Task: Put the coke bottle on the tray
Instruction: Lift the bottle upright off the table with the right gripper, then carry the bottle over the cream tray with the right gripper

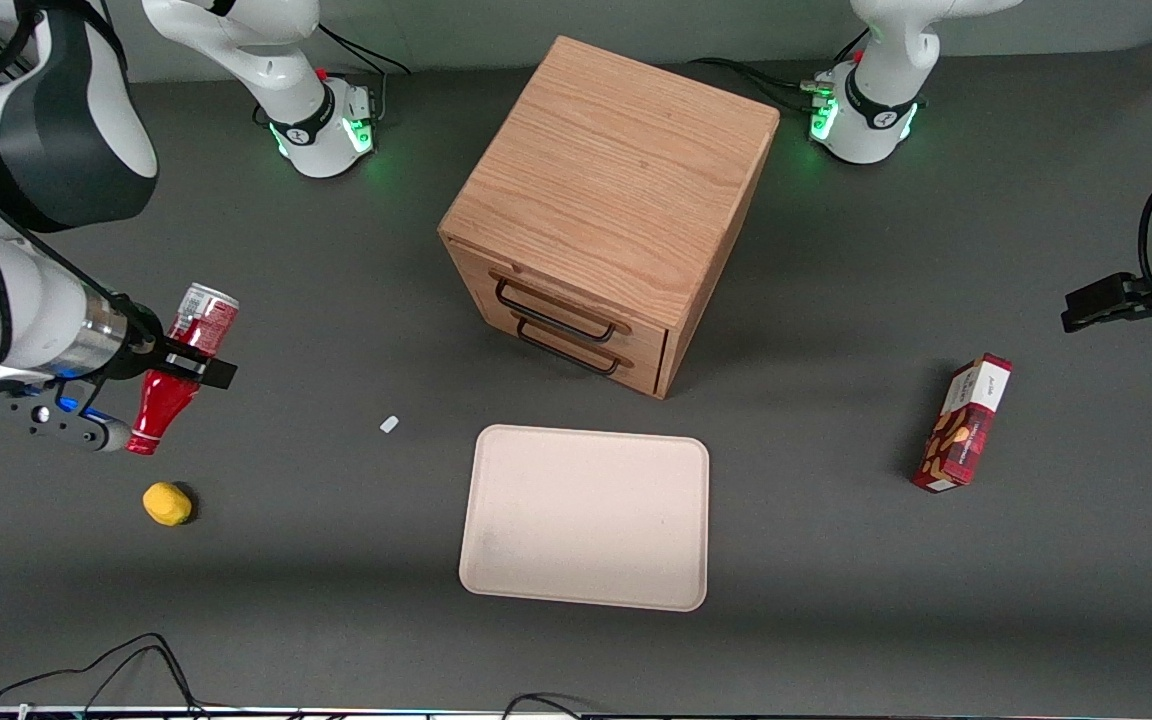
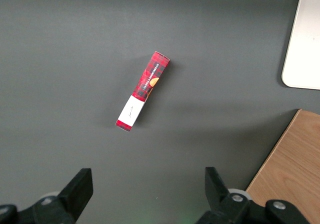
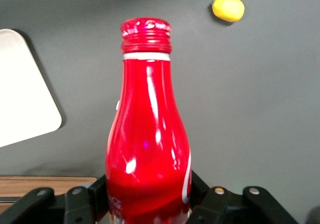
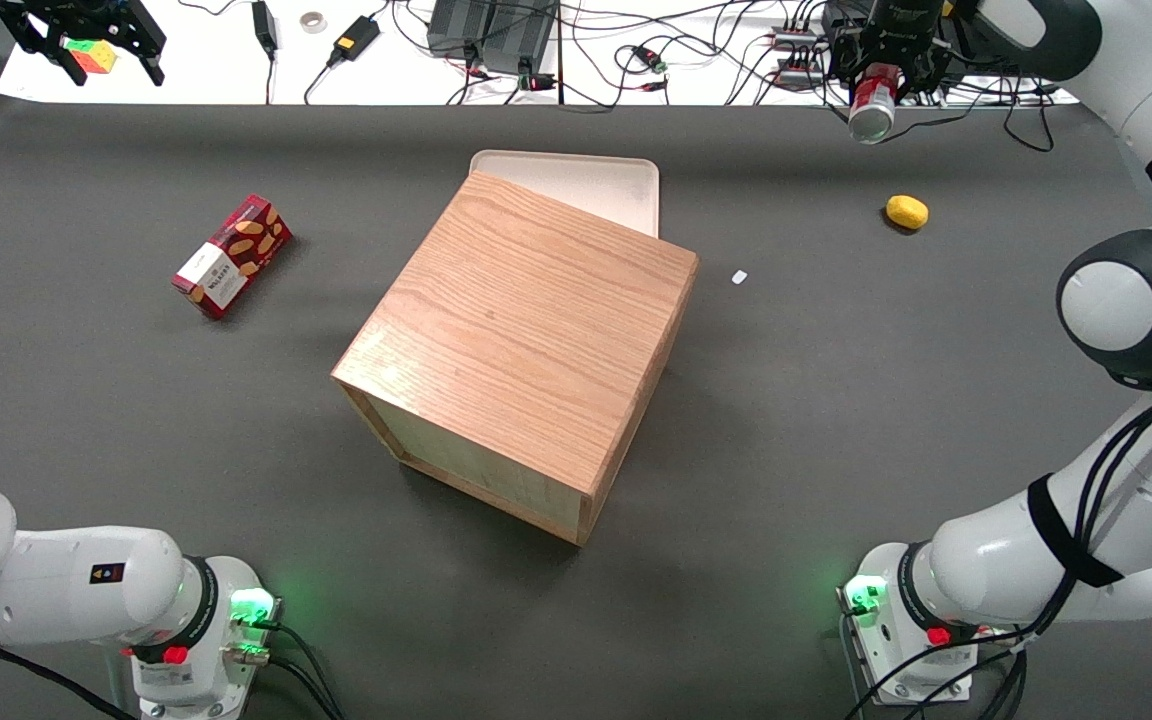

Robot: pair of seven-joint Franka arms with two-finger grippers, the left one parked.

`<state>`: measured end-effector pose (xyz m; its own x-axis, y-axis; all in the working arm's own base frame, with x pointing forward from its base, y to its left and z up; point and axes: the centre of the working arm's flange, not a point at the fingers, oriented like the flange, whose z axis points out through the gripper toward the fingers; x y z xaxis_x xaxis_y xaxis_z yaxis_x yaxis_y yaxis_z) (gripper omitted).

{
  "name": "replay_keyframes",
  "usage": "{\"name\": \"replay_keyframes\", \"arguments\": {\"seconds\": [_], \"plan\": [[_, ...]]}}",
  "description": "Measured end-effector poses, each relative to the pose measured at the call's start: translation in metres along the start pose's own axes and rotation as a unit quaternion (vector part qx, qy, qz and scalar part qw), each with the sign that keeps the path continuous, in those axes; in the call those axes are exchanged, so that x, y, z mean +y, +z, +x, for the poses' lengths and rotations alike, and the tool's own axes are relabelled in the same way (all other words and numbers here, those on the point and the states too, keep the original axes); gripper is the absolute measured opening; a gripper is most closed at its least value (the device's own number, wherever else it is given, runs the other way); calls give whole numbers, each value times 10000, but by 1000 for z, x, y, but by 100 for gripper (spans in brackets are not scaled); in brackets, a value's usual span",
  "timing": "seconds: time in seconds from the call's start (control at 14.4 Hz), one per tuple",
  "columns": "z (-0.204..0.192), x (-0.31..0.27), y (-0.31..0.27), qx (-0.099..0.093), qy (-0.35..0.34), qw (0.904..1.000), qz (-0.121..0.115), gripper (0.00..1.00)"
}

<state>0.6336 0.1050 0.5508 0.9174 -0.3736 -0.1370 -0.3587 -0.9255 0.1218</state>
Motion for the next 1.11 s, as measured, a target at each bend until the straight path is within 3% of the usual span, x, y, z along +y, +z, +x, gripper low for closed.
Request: {"name": "replay_keyframes", "arguments": {"seconds": [0.28, 0.48, 0.76, 0.9, 1.11], "plan": [[23, -69, 45, -98, -337, 9994, -4, 52], [25, -164, 110, 301, -649, 9974, -90, 52], [31, -236, 194, 661, -887, 9934, 306, 52], [32, -258, 234, 761, -990, 9912, 437, 52], [22, -286, 283, 767, -1168, 9891, 458, 52]]}}
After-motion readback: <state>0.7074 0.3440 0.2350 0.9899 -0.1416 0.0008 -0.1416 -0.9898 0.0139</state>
